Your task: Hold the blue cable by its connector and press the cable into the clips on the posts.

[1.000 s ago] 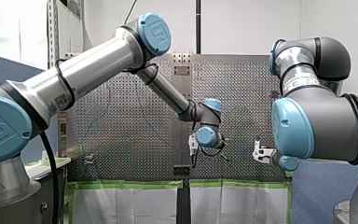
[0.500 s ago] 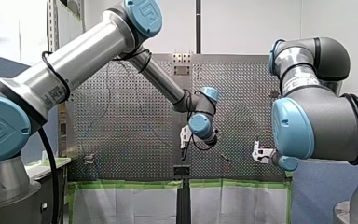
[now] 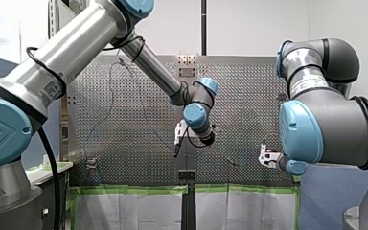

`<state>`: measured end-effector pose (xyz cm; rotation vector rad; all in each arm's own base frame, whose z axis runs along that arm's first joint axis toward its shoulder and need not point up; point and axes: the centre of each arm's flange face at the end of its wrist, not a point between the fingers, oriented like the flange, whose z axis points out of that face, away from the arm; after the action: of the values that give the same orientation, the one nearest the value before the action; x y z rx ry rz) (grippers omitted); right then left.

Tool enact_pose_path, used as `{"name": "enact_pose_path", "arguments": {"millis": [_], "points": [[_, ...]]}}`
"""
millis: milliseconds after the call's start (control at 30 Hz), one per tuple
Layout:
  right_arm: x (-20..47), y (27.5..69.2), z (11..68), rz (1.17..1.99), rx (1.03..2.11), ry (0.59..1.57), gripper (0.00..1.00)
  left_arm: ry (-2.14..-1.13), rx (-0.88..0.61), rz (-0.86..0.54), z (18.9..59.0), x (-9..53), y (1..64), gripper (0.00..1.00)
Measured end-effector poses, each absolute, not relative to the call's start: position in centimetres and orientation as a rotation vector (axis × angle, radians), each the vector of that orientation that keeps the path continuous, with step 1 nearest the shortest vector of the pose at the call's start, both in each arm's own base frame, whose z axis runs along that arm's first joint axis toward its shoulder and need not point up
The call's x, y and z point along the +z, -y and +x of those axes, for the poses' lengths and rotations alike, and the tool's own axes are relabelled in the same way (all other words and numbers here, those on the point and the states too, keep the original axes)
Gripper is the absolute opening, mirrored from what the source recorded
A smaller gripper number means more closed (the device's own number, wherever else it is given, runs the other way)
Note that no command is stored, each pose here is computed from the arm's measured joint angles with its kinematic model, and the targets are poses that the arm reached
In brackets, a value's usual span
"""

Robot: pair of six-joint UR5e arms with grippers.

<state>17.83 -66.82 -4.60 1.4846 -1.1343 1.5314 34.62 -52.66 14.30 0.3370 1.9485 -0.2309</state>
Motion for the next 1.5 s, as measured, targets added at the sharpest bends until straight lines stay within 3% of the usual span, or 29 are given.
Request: {"name": "enact_pose_path", "arguments": {"millis": [400, 1500], "points": [[-4.6, 66.8, 18.0, 1.487, 1.534, 1.133, 0.0, -1.935, -0.209, 0.301, 32.7, 17.0, 49.6, 1.0], [-4.6, 66.7, 18.3, 1.489, 1.538, 1.127, 0.0, -1.771, -0.305, 0.134, 27.4, 23.3, 42.0, 1.0]]}}
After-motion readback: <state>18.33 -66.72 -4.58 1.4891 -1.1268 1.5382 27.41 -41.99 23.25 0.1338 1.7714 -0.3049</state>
